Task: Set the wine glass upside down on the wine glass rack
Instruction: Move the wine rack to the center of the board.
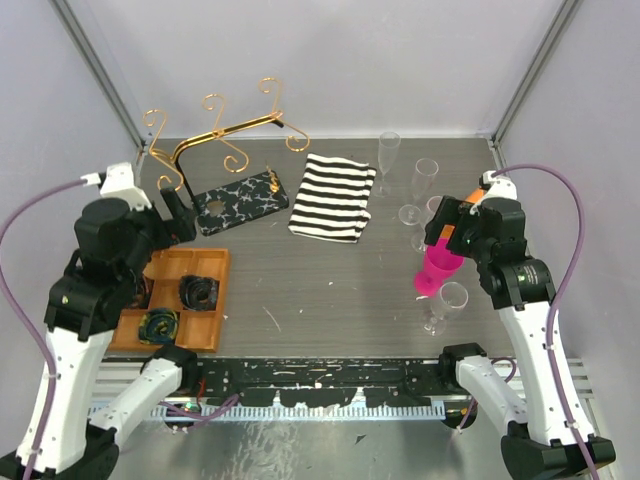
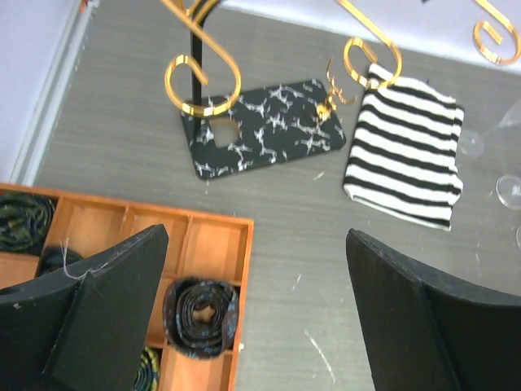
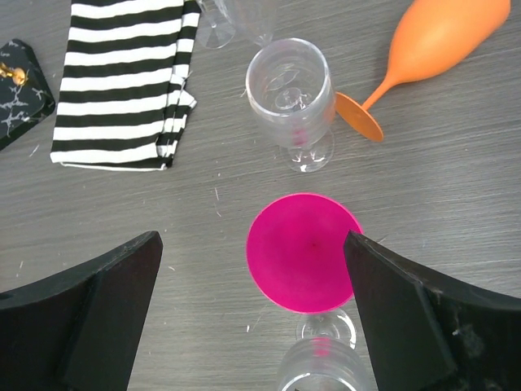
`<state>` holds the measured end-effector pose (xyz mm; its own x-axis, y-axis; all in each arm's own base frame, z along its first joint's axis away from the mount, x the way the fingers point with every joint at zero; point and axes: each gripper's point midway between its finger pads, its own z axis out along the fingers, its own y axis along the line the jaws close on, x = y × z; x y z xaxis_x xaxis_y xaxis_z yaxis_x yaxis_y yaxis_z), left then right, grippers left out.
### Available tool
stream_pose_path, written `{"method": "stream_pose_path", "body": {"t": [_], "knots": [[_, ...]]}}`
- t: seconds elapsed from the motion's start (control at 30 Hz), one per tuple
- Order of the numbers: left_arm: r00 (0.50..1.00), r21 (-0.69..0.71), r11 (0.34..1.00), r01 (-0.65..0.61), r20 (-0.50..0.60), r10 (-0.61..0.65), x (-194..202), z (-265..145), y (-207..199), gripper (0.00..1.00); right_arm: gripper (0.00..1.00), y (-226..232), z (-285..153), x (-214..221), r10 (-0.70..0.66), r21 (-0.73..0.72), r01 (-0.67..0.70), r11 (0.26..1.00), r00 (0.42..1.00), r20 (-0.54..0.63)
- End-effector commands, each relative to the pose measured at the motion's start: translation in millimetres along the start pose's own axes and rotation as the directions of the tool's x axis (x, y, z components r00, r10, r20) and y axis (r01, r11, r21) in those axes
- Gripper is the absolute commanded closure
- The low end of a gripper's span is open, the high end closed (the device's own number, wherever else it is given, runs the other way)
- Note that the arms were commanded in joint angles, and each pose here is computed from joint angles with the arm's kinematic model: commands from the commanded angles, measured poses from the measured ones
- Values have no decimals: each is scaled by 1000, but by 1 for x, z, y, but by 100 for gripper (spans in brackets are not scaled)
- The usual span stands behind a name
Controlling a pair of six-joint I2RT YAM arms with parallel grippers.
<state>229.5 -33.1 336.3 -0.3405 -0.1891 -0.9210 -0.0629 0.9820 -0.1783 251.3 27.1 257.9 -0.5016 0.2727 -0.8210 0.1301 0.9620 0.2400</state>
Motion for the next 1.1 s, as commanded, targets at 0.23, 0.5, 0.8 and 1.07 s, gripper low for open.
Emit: {"method": "stream_pose_path", "body": {"t": [0.23,0.5,0.8,1.07], "knots": [[999,-87,996,15,40,-12,-67,40,-15,2,0,11,-13,-11,-38,-74,41,996,999,38],[998,-191,981,-28,51,39,-66,37,8,2,0,2,-12,-8,13,-14,-12,1000,999,31],[1000,-127,992,-17,19,19,-103,77,-1,2,0,6,-12,-5,10,-38,-9,999,1000,14],[995,16,998,-54,-79,55,-118,141,-23,5,0,8,-10,2,-6,-58,5,998,1000,-10]]}}
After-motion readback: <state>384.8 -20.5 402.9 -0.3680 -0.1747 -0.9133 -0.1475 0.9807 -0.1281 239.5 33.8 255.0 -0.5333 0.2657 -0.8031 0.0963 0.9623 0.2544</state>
